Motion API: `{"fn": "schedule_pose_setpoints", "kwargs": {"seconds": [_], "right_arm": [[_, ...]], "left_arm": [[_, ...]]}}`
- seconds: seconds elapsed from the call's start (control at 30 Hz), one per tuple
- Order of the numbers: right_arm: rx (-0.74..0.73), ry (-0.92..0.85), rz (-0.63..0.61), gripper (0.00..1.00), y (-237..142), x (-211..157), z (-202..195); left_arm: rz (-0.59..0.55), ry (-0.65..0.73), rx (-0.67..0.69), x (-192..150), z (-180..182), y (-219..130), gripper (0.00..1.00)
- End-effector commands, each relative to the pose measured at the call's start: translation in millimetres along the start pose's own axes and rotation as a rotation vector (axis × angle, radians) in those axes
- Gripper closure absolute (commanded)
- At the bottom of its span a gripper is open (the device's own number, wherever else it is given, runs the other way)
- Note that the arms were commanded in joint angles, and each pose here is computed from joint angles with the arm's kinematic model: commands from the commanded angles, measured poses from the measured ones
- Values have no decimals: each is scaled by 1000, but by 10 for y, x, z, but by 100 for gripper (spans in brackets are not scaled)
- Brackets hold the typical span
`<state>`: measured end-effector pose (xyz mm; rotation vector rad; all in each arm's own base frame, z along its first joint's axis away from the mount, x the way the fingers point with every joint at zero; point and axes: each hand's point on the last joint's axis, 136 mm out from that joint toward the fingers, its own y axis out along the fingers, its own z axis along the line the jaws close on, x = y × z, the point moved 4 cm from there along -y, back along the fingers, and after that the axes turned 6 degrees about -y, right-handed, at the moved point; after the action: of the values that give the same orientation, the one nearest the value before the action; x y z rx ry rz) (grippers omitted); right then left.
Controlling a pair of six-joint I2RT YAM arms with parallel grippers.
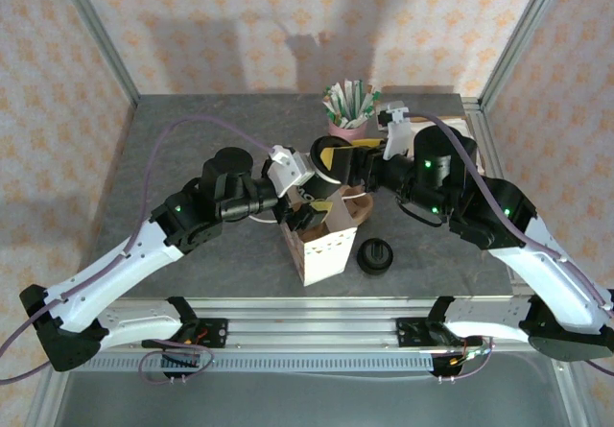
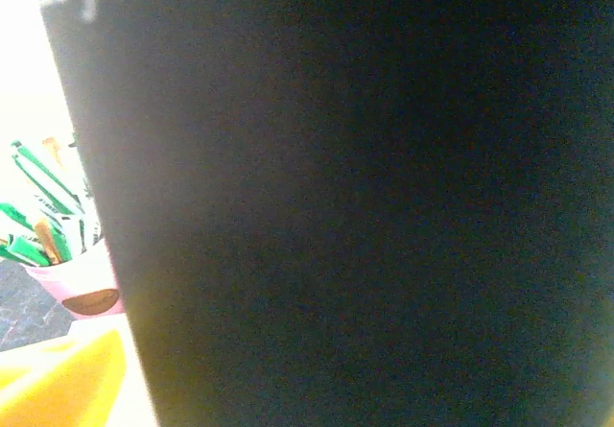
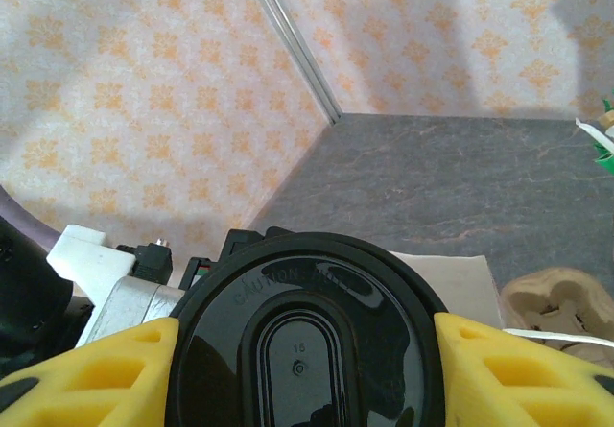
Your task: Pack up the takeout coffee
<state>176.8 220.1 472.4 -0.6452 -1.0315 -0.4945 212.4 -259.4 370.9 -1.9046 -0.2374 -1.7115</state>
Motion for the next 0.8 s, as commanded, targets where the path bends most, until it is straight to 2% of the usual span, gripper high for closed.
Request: {"fn": "schedule_pose_setpoints", "kwargs": {"seconds": [0.0,0.33,0.77], "right_arm": [[44,29,-52,46,-78,76,46],[47,30,-45,46,-43,3,27],[-1,-56,62,42,268,-374,-103]], "left_arm": [[-57,39,-19,117,-42,-7,3],[-100,9,18,183,-1,-50,28],[-166,-138,-35,461,-67,-143,38]]}}
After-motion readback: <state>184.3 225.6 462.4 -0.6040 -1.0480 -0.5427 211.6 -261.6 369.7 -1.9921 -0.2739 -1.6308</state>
